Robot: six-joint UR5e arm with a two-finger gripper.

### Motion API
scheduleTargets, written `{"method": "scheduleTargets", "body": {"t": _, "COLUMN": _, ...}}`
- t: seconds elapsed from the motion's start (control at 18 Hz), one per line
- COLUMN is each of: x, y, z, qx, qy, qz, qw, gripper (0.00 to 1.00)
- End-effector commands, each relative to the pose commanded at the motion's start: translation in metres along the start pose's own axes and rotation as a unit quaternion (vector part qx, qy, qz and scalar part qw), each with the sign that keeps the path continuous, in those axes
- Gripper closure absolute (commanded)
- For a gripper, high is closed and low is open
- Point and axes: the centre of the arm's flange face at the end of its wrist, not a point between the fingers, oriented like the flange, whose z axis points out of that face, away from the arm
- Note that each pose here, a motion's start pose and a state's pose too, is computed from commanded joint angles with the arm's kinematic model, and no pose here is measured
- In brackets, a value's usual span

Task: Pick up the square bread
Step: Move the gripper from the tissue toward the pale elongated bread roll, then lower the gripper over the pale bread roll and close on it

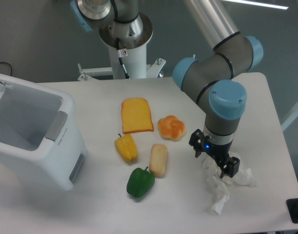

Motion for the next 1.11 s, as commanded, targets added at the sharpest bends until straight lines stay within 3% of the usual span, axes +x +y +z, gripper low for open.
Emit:
{"method": "scheduleTargets", "body": {"t": 0.33, "x": 0.006, "y": -0.008, "z": 0.005, "qx": 0.002, "qy": 0.005, "qz": 0.004, "qw": 1.0000, "gripper": 0.00}}
{"method": "scheduleTargets", "body": {"t": 0.56, "x": 0.032, "y": -0.014, "z": 0.033, "qx": 0.027, "qy": 0.041, "qz": -0.023, "qw": 0.9985, "gripper": 0.00}}
{"method": "scheduleTargets", "body": {"t": 0.83, "x": 0.082, "y": -0.027, "z": 0.065, "qx": 0.017, "qy": 0.091, "qz": -0.033, "qw": 0.9952, "gripper": 0.00}}
{"method": "scheduleTargets", "body": {"t": 1.11, "x": 0.110, "y": -0.023, "z": 0.078, "qx": 0.001, "qy": 0.116, "qz": -0.067, "qw": 0.9910, "gripper": 0.00}}
